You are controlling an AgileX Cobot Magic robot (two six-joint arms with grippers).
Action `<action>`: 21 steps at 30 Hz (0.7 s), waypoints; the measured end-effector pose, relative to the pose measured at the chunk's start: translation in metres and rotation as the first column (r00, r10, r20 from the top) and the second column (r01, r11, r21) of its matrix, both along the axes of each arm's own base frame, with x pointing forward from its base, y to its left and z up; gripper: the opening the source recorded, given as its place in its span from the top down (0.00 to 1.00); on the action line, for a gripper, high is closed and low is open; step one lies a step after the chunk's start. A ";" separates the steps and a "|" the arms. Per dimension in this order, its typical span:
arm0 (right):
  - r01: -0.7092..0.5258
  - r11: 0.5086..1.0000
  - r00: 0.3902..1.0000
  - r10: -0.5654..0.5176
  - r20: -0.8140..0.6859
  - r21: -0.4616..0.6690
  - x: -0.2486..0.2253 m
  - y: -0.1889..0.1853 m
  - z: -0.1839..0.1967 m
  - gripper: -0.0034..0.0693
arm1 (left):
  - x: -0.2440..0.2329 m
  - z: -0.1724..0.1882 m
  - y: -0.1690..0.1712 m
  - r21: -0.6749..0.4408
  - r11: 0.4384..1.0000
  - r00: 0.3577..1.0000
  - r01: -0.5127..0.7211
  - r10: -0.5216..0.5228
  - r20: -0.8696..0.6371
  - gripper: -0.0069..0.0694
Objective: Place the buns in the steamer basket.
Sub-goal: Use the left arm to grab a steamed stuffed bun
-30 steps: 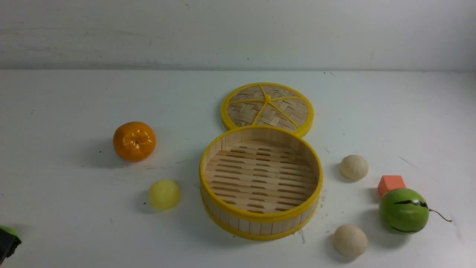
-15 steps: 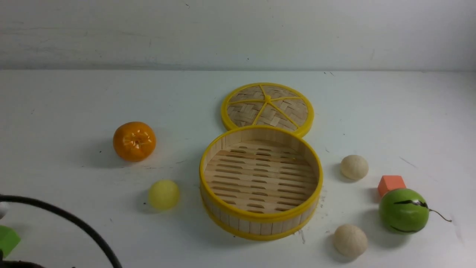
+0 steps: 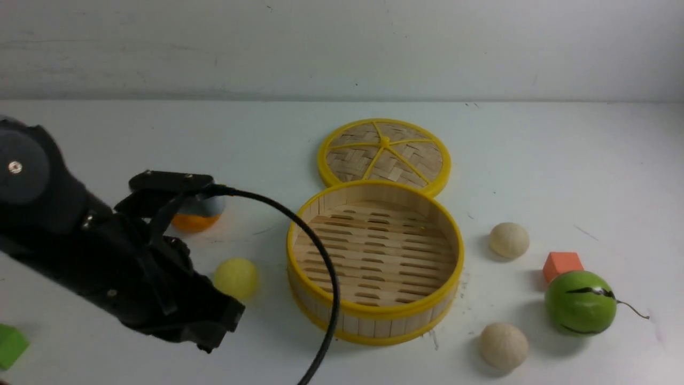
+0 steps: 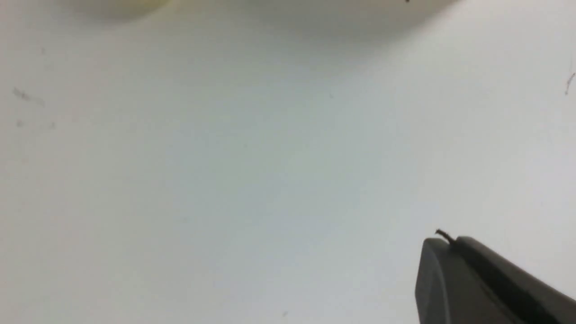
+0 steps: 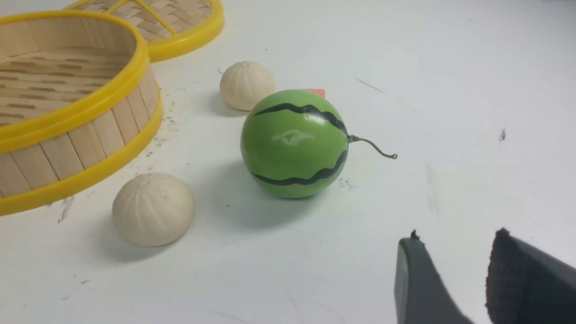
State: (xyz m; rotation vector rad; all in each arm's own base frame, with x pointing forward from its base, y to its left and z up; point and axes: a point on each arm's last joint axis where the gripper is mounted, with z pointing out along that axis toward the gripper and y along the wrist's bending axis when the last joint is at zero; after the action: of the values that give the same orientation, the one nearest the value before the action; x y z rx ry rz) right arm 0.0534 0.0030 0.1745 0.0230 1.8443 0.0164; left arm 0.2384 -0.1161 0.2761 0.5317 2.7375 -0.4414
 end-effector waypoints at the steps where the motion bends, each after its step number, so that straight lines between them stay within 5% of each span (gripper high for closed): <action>1: 0.000 1.000 1.000 0.000 0.000 0.000 0.000 0.000 0.000 0.62 | 0.013 -0.002 -0.004 0.026 1.000 1.000 0.000 0.001 -0.005 0.93; 14: 0.000 1.000 1.000 0.000 0.000 0.000 0.000 0.000 0.000 0.62 | 0.089 -0.026 -0.013 0.243 0.969 0.999 -0.052 0.053 0.002 0.92; 21: 0.000 1.000 1.000 0.000 0.000 0.000 0.000 0.000 0.000 0.62 | 0.106 -0.047 -0.017 0.290 0.956 0.999 -0.040 0.039 0.009 0.69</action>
State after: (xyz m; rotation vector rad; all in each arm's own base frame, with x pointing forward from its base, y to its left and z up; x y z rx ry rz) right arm 0.0534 0.0030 0.1744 0.0230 1.8445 0.0164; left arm 0.3449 -0.1327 0.2287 0.5452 2.8208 -0.0253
